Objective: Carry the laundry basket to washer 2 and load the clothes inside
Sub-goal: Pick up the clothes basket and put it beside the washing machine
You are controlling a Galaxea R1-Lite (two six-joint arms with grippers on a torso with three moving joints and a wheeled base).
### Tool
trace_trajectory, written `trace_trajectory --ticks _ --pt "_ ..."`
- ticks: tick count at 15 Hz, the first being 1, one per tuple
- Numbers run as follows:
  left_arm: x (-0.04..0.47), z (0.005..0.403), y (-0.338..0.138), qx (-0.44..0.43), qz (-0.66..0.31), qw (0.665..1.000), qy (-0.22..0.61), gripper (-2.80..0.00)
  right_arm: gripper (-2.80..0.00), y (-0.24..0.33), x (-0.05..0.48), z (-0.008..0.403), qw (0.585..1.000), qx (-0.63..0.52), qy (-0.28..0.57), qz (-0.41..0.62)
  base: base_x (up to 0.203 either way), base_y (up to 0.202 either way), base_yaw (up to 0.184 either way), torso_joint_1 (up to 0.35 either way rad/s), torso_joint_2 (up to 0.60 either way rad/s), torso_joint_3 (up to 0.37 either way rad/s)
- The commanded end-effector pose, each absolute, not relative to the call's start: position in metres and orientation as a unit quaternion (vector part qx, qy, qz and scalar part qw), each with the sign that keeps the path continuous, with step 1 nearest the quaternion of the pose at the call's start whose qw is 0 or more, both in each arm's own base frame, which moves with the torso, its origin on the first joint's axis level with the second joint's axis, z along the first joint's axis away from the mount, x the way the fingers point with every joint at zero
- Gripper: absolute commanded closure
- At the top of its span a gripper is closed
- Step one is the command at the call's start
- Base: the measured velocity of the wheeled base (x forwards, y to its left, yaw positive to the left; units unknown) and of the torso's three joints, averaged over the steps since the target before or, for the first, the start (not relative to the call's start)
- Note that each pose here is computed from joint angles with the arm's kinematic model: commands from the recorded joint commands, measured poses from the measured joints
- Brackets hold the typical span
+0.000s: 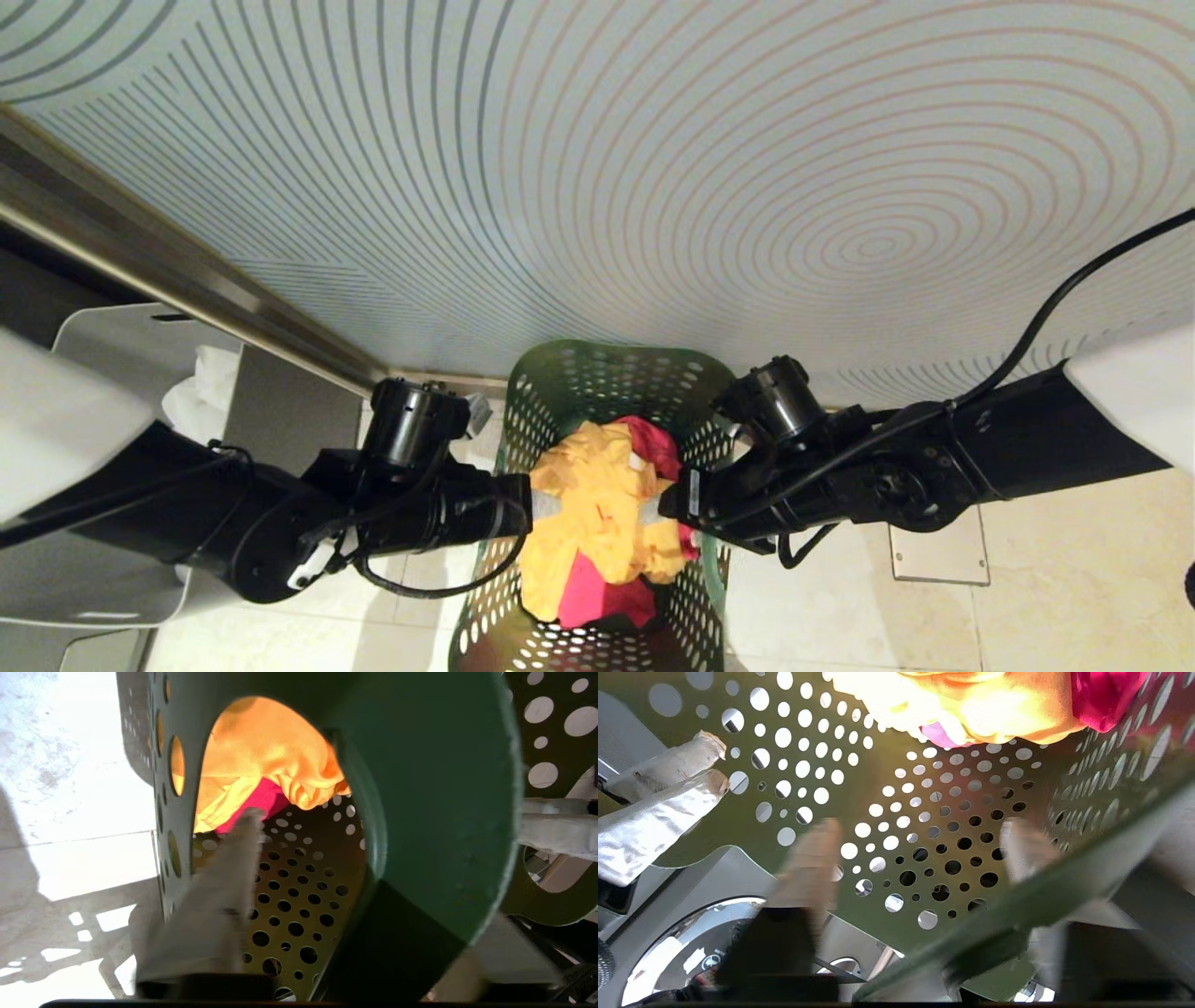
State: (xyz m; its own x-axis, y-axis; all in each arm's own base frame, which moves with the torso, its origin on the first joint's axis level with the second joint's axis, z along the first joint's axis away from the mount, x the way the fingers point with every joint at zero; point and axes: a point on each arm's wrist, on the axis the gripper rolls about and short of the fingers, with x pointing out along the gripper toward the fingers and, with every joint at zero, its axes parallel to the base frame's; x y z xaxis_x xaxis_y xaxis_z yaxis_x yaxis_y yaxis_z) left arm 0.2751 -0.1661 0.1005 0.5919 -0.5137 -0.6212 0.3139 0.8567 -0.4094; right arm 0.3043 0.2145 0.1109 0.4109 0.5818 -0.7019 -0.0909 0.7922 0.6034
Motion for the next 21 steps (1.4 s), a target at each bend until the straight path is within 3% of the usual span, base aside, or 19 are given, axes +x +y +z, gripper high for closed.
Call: trace_trajectory --ticks 1,21 --pt "0.275 0.098 -0.166 -0.130 -0.233 0.881 0.390 0.00 0.00 0.215 0.304 0.110 0.802 0.247 0.503 0.209 0.000 0.000 0.000 0.000 0.00 0.000" --pt "0.252 0.109 -0.167 -0.121 -0.241 0.882 0.385 0.00 0.00 0.222 0.268 0.150 0.809 0.241 0.485 0.230 0.000 0.000 0.000 0.000 0.00 0.000"
